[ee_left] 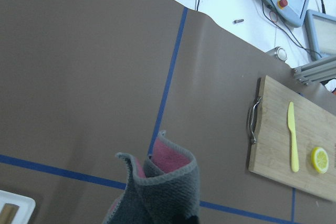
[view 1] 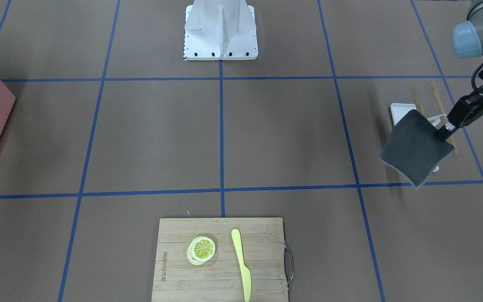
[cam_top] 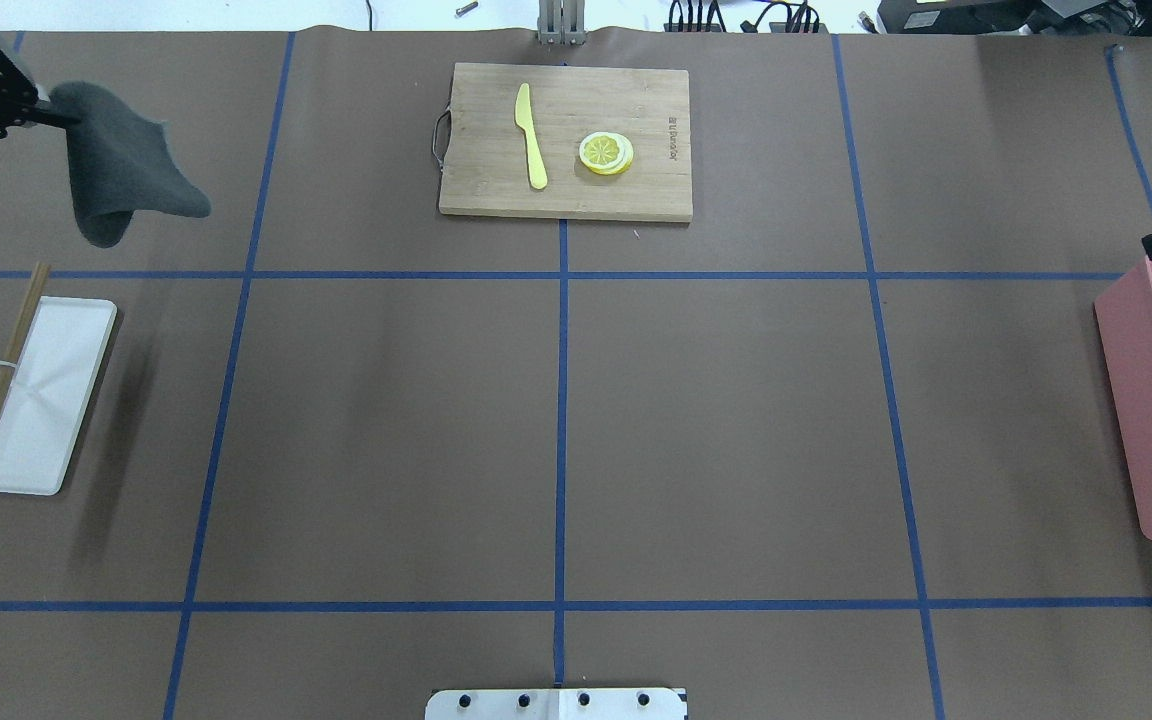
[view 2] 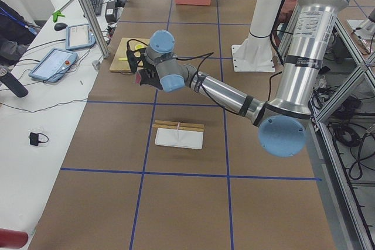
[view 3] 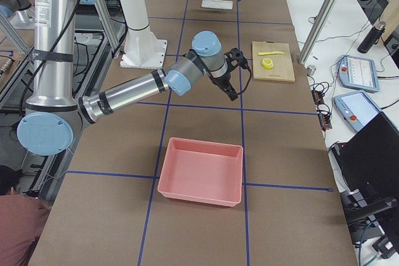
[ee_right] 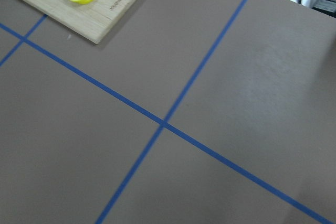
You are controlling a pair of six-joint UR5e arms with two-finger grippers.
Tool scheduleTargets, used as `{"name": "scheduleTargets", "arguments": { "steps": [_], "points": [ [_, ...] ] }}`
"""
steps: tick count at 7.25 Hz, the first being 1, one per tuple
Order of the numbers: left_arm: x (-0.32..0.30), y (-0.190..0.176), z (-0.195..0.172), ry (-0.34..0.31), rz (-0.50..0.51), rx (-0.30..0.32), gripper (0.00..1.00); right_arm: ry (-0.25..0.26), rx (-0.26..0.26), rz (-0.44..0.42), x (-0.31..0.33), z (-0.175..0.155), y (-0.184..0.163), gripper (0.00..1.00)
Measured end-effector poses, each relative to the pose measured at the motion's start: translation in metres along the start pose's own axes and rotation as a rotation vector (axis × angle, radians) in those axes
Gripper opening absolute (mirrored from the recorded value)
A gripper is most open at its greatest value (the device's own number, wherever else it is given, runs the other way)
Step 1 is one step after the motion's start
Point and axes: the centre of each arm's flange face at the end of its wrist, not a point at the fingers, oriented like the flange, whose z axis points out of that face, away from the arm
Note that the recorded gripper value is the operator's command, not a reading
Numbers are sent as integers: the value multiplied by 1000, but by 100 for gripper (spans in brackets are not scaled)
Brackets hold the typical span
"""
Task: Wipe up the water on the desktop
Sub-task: 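Lift the grey cloth with the left gripper while the right arm approaches, then grasp the hanging grey cloth with the right gripper beside the left gripper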
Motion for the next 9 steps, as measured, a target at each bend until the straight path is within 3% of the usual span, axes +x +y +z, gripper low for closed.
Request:
{"name": "scheduleTargets", "arguments": {
  "steps": [1, 3, 5, 9],
  "points": [
    [22, 26, 22, 18, -33, -5, 0, -31, 23, -71, -29, 17, -21, 100],
    [66, 80, 67, 60, -101, -16, 0, -30, 72, -151, -92, 55, -61, 98],
    [108, 122, 100, 73, -153, -17, 0, -2, 133, -109, -161, 93, -85, 98],
    [198, 208, 142, 106, -246, -26, 0, 60, 269, -185, -297, 151, -89, 98]
  ]
}}
